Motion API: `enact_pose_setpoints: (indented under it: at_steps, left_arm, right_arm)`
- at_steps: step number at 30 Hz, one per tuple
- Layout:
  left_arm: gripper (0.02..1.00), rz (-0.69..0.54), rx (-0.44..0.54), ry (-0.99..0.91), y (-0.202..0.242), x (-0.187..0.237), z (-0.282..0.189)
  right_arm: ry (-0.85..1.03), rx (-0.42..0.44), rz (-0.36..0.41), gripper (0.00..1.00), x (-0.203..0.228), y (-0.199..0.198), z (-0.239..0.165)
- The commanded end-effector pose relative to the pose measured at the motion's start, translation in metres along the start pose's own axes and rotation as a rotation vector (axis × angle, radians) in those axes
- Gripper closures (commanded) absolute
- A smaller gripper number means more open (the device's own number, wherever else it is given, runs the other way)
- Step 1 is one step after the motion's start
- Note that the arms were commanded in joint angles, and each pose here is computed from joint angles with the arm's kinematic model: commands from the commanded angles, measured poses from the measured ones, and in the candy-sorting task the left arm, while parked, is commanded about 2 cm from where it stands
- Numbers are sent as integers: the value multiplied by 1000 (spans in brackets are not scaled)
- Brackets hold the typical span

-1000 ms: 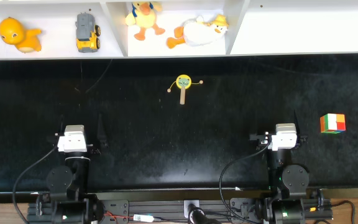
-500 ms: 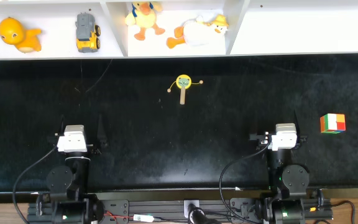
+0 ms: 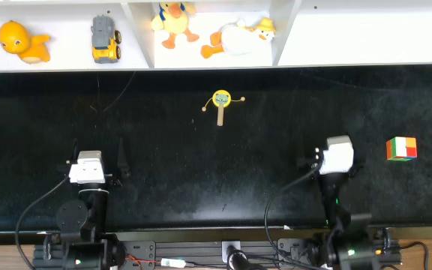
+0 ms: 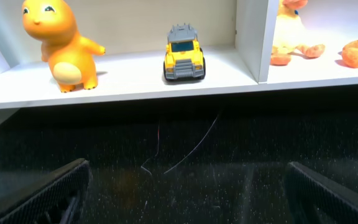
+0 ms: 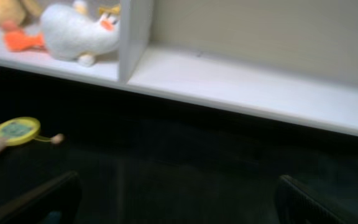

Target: Store Toys

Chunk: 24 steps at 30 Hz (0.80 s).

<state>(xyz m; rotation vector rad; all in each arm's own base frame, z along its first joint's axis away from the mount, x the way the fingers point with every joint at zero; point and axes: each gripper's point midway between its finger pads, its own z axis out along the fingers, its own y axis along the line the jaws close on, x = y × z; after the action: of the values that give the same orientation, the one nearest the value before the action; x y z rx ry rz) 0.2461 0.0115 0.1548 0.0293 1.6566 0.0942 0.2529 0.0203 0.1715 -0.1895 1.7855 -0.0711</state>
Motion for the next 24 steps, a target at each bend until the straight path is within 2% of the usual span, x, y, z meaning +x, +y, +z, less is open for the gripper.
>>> enact_pose_setpoints:
  at_steps: [1, 4, 6, 8, 13, 16, 19, 24]
  left_arm:
    - [20, -10, 19, -10, -4, -2, -1]
    - [20, -10, 19, -10, -4, -2, -1]
    - [20, -10, 19, -10, -4, -2, -1]
    - [20, -10, 19, -10, -4, -2, -1]
    - [20, -10, 19, -10, -4, -2, -1]
    - [20, -10, 19, -10, -4, -2, -1]
    - [20, -10, 19, -10, -4, -2, -1]
    - [20, -10, 19, -10, -4, -2, -1]
  right_arm:
    - [160, -126, 79, 7, -29, 30, 11]
    - [344, -195, 86, 5, -24, 62, 20]
    - [466, -163, 115, 5, -16, 78, 24]
    - [594, -80, 134, 5, -5, 102, 29]
    - [703, -94, 97, 5, 7, 166, 48]
    - [768, -83, 109, 3, 18, 190, 64]
    - [810, -101, 102, 3, 22, 212, 82]
    - [878, -67, 74, 5, 35, 229, 109]
